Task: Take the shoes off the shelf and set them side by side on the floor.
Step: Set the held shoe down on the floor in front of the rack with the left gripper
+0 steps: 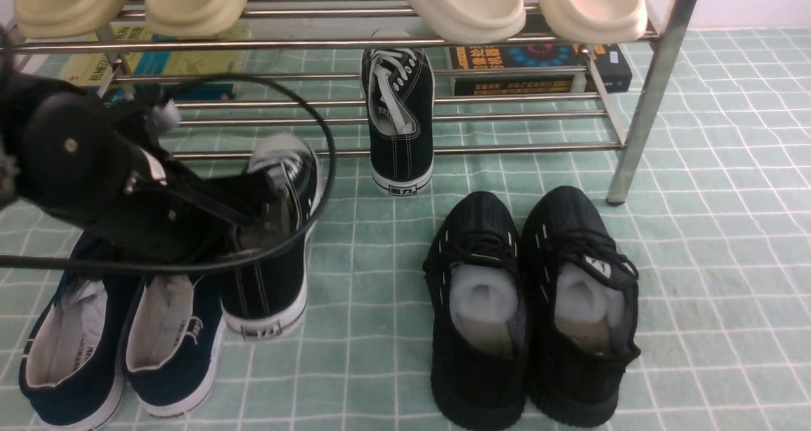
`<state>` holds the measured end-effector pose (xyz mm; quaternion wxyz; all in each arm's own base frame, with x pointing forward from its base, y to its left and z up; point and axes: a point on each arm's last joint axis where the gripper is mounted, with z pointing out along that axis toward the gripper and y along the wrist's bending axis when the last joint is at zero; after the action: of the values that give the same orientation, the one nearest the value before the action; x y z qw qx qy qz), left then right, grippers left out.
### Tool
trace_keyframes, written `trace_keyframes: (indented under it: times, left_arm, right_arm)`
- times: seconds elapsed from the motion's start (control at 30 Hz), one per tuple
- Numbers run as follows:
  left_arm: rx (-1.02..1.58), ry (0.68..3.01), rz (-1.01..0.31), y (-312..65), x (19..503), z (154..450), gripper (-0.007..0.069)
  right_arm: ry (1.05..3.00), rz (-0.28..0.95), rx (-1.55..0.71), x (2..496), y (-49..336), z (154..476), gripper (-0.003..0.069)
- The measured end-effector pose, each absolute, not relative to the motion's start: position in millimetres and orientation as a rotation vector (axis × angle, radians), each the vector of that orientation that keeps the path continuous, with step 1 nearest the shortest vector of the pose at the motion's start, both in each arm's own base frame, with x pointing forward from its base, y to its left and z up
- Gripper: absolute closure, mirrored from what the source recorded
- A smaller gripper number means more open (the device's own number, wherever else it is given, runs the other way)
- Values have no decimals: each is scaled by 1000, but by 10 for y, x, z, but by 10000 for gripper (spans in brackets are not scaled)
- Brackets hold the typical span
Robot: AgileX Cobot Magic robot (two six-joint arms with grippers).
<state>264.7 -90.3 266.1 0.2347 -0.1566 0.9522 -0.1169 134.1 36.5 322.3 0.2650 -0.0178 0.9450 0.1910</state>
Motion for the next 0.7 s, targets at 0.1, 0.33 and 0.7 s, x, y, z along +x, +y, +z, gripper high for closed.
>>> trace_keyframes:
  times: [0.1, 0.33, 0.7]
  left_arm:
    - [-448, 2665, -304, -926, 2689, 2512, 614]
    - [-434, 2723, -311, -970, 2731, 2380, 574]
    - [-379, 2643, -352, -913, 2567, 2695, 347]
  right_arm:
    - [2553, 516, -48, 1341, 365, 3223, 558]
    - [2553, 516, -48, 1341, 365, 3223, 550]
    - [2553, 516, -48, 1341, 365, 3223, 543]
